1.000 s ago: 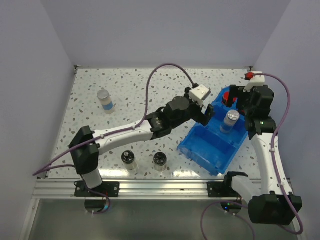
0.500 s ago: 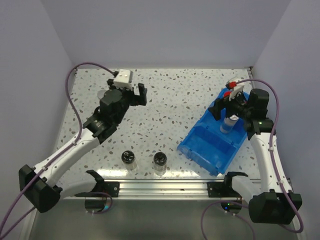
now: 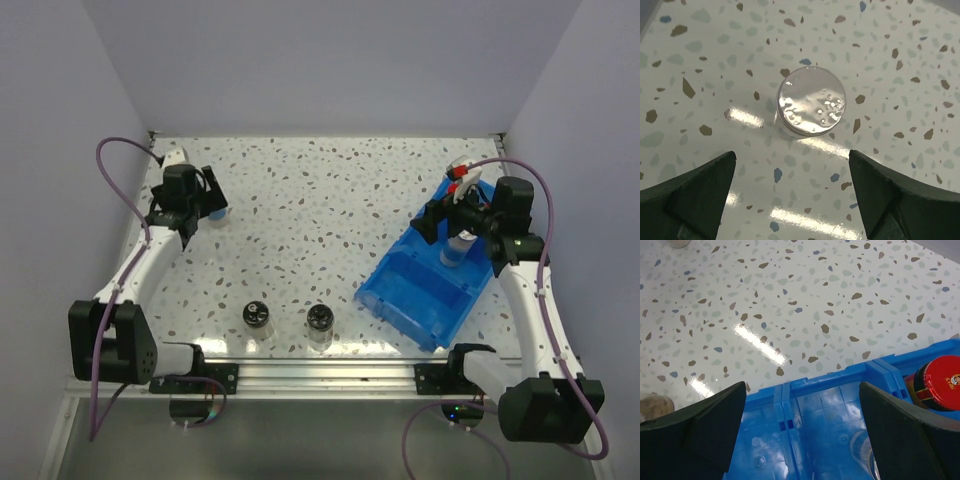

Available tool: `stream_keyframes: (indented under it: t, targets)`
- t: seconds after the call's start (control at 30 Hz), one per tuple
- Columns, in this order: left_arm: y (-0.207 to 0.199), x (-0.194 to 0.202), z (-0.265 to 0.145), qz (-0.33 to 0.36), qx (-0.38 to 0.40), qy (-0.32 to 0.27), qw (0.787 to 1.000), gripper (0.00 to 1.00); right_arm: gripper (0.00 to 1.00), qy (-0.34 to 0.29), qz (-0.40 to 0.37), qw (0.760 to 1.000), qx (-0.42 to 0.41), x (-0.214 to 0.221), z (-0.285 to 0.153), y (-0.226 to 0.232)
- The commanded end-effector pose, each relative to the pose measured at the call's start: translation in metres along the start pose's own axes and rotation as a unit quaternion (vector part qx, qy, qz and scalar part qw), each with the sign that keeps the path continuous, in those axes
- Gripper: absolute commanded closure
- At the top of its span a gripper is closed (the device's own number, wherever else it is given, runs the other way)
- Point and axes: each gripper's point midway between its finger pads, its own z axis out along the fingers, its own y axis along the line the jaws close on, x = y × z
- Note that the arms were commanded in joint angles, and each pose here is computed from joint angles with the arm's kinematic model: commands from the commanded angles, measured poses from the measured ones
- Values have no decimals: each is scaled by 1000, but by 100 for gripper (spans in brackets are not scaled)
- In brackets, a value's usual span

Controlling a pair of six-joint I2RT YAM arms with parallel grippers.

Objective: Organize the condiment bottles

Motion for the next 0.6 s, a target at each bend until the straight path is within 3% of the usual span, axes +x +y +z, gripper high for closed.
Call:
stream_keyframes:
  t: [0.0,0.17,0.57]
  targets:
    - [-8,11,16,-35,14,53,998,2,1,-5,-8,1000,-16,-5,1,6]
    - [-19,17,31,-30,40,72,996,2,1,-5,-10,1000,-15,-5,1,6]
    - [-4,9,78,17,-36,80,996,8,2,-2,-10,1000,-14,-4,2,5]
